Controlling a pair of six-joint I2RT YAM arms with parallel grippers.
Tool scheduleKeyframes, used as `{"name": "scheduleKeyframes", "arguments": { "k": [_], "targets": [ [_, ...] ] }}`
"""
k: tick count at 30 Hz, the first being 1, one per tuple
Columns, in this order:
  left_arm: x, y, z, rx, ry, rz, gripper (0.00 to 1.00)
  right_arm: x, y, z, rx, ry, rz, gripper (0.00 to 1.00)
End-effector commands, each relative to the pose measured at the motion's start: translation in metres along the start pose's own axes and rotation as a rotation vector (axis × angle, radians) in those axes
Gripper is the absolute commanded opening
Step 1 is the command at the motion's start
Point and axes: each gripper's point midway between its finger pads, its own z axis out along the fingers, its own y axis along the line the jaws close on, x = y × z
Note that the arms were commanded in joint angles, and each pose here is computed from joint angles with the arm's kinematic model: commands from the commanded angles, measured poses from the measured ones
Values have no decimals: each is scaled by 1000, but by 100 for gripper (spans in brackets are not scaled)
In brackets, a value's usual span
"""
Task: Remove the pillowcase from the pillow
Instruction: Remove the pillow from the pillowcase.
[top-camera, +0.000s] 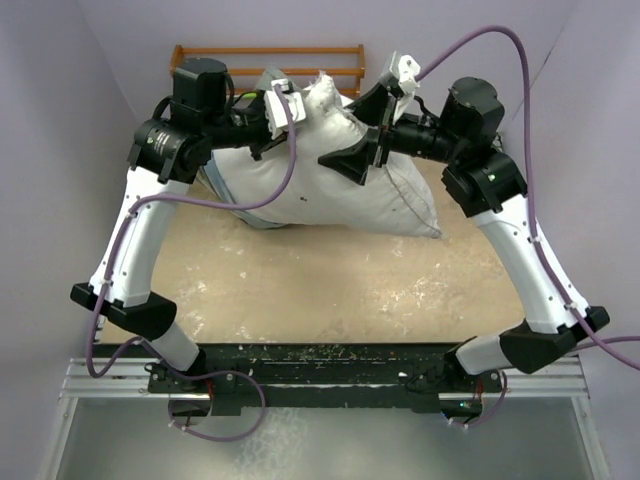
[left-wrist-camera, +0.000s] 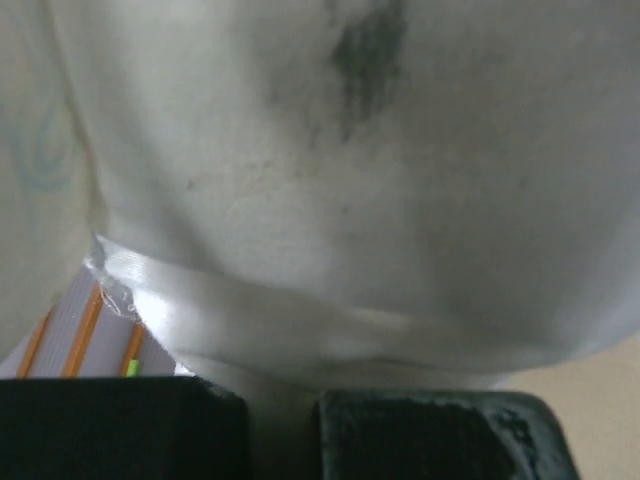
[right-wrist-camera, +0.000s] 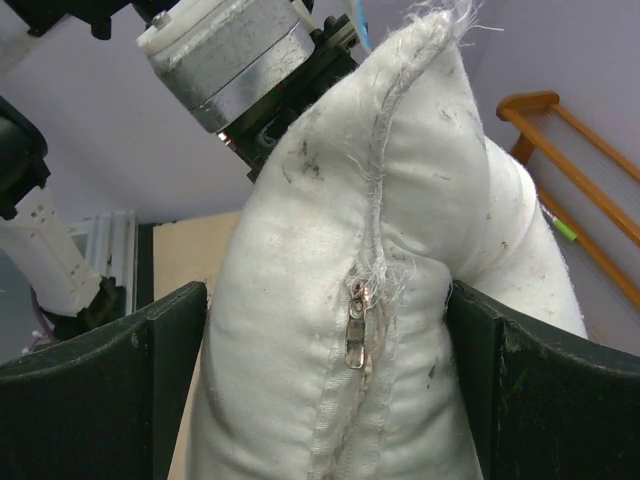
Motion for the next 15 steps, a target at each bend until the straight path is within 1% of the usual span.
{"name": "scheduleKeyframes", "arguments": {
  "k": [1,2,3,4,5,6,7,8,9,11,13,15],
  "targets": [
    [-49,17,-14,-106,-127,137,0,7,11,7,-77,17,92,100],
    [-50,16,-14,-103,-131,128,0,13,1,8,-25,35,99,100],
    [-51,15,-14,-103,-139,115,0,17,-12,9,44,48,100,97],
    [-54,14,-15,-102,-151,100,3,21,-44,3,216,54,96,88],
    [-56,13,-16,-100,-157,82,32,23,-72,-7,357,57,99,72],
    [-56,11,-17,-96,-157,60,64,26,-98,-21,489,53,109,46],
    [-55,10,-18,-98,-148,39,93,28,-123,-39,628,39,133,21],
    [-51,10,-19,-105,-130,18,100,30,-145,-60,747,13,162,4],
    [-45,9,-21,-111,-102,4,100,31,-159,-81,836,-24,199,0],
    [-22,7,-25,-114,-17,-8,100,33,-181,-116,956,-108,218,0],
    [13,22,-42,-152,56,-68,100,42,-190,-140,1040,-113,161,0],
    [55,49,-64,-246,144,-124,100,49,-191,-157,1076,-111,80,0]
  ]
}}
